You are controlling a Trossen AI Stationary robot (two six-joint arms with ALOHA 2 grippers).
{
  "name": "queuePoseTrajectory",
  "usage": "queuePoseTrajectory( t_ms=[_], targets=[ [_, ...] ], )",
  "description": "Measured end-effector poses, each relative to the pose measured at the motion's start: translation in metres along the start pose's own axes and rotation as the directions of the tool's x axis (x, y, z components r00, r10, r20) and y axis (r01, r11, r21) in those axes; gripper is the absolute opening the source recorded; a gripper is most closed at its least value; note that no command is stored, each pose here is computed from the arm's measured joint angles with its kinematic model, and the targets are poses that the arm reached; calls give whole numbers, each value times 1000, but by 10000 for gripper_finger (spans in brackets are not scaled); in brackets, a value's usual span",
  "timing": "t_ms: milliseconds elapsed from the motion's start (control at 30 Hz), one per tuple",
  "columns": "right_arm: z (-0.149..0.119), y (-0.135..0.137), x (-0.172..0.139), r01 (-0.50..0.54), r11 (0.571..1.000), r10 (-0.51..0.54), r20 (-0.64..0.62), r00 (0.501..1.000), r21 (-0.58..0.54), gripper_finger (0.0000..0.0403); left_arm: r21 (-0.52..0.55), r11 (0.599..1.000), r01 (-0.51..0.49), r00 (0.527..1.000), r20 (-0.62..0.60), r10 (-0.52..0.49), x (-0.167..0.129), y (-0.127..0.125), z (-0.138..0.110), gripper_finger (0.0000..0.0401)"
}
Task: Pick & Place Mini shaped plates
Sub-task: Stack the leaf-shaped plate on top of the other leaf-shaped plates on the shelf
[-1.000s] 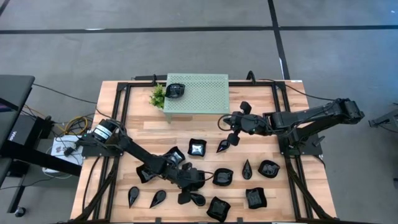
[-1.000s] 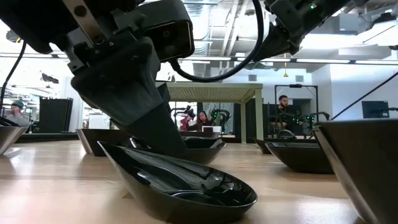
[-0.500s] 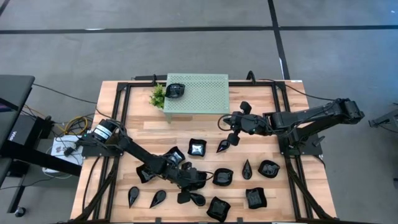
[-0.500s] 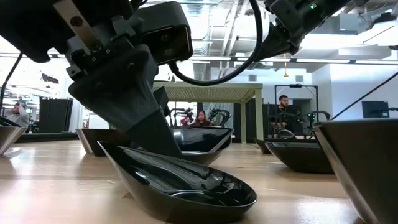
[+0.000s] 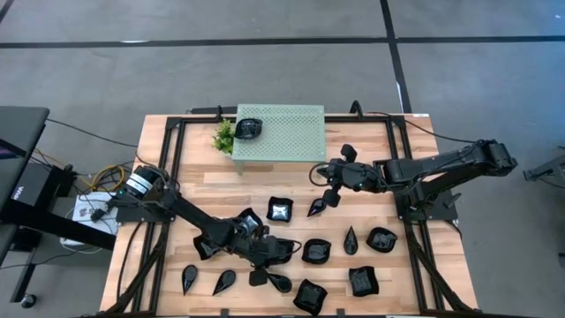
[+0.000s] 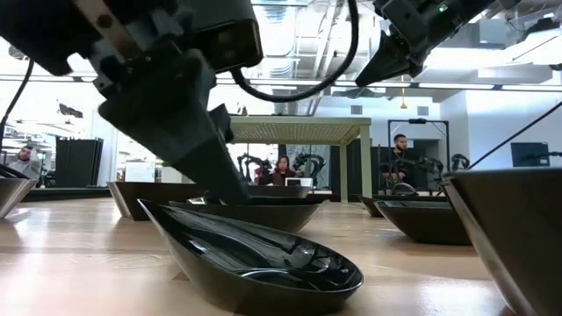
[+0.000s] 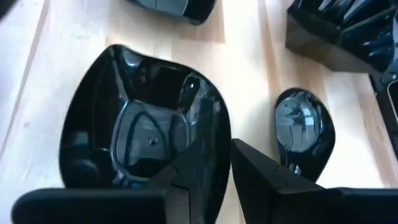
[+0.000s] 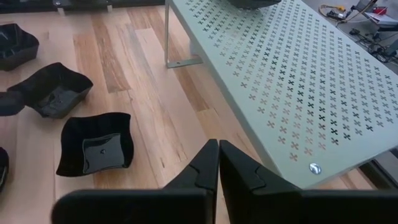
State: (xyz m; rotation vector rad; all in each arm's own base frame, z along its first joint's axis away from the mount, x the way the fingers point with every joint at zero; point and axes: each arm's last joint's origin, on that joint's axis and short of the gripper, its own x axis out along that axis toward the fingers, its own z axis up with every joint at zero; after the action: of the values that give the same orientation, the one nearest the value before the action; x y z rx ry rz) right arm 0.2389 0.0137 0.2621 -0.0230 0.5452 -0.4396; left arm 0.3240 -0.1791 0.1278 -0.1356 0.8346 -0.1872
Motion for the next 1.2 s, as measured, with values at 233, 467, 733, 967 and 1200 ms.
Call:
queuePoseTrajectory(
  t_ms=[233, 467, 733, 967, 1200],
  targets=[
    [0, 0, 0, 0, 1000, 0, 0, 1000, 0, 8, 138, 990, -1, 1000, -3, 1, -1, -12, -7, 81],
    [0, 0, 0, -1, 1000, 1, 0, 1000, 0, 8, 140, 990, -8, 1000, 2, 8, -1, -13, -8, 81],
    [0, 0, 0, -2, 1000, 2, 0, 1000, 0, 8, 148, 989, -28, 999, -11, 30, 0, -9, -13, 58],
    [0, 0, 0, -2, 1000, 2, 0, 1000, 0, 8, 179, 978, -110, 994, 23, 108, -1, -6, -17, 9],
    [0, 0, 0, -2, 1000, 2, 0, 1000, 0, 8, 236, 966, -109, 992, 90, 90, -15, -16, 3, 7]
  ],
)
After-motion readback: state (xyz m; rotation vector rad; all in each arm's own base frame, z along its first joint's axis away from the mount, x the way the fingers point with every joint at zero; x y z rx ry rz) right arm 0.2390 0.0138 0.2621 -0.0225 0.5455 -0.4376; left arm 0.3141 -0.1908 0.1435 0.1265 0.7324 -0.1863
